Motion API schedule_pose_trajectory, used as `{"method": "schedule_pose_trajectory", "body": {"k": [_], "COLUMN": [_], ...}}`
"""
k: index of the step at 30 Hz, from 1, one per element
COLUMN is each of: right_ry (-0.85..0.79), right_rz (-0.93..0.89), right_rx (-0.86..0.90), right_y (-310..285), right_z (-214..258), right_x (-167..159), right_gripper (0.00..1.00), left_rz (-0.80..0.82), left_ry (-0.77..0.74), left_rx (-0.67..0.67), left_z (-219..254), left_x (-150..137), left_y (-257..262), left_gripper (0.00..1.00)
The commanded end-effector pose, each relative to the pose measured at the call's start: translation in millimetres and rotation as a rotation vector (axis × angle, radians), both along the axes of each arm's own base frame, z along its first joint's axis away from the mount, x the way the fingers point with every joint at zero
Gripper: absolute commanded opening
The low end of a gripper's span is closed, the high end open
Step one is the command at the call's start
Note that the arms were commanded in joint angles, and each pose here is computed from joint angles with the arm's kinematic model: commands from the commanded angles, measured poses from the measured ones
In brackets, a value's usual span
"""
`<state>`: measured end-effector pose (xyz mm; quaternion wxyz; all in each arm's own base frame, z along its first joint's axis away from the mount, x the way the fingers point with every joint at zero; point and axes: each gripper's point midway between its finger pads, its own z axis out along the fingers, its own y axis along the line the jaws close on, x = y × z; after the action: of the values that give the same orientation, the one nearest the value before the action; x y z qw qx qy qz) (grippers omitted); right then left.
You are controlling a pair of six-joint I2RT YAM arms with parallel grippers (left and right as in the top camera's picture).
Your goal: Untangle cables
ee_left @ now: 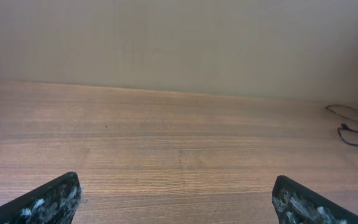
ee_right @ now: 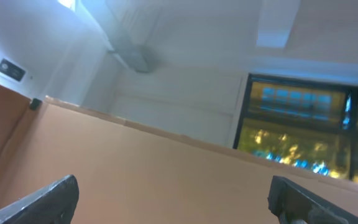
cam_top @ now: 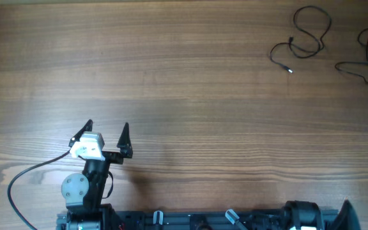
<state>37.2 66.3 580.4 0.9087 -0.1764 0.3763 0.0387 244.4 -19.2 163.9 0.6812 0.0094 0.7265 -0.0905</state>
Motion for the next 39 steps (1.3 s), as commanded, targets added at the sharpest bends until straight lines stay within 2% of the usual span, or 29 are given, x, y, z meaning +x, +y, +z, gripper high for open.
{"method": "schedule_pose_trajectory", "body": {"k": [1, 9, 13, 16, 19, 22, 24, 28, 31, 33, 39], "right_ry": [-0.112, -0.274, -0.289, -0.252, -0.187, 0.131, 0.272, 0.384, 0.453, 0.557, 0.655], "right_rz": [-0.085, -0.116, -0.064, -0.059, -0.186, -0.187, -0.171, -0.161, -0.162, -0.188, -0.223], "right_rx": [-0.051, -0.081, -0.077, -0.077, -0.172, -0.218, -0.231, -0.234, -0.196, -0.045, -0.026], "right_y": [-2.8, 2.0, -0.9, -1.3, -5.3, -8.0, -8.5, -9.9, -14.5, -30.7, -38.3], "right_z": [-8.8, -24.2, -22.2, -26.9, -45.9, -119.3, -169.3, -253.5, -303.6, -332.1, -376.3], "right_x": [-21.2, -86.4, -94.7, -87.0, -44.2, 40.9, 87.6, 153.8, 180.0, 193.7, 205.1], "right_gripper": [1.0, 1.0, 0.99, 1.0, 1.0, 1.0, 1.0, 1.0, 1.0, 1.0, 1.0], "left_rz": [-0.011, -0.011, -0.011, -0.011, -0.011, -0.011, -0.011, -0.011, -0.011, -0.011, -0.011], "left_ry": [-0.004, -0.004, -0.004, -0.004, -0.004, -0.004, -0.004, -0.004, -0.004, -0.004, -0.004], "left_rx": [0.033, 0.033, 0.033, 0.033, 0.033, 0.033, 0.033, 0.033, 0.033, 0.033, 0.033], "left_z": [-2.8, -2.8, -2.8, -2.8, -2.8, -2.8, -2.8, -2.8, -2.9, -2.8, -2.8], "left_x": [0.0, 0.0, 0.0, 0.0, 0.0, 0.0, 0.0, 0.0, 0.0, 0.0, 0.0], "left_y": [-1.1, -1.1, -1.1, -1.1, -1.1, -1.1, -1.1, -1.1, -1.1, -1.1, -1.1], "left_gripper": [1.0, 1.0, 1.0, 1.0, 1.0, 1.0, 1.0, 1.0, 1.0, 1.0, 1.0]}}
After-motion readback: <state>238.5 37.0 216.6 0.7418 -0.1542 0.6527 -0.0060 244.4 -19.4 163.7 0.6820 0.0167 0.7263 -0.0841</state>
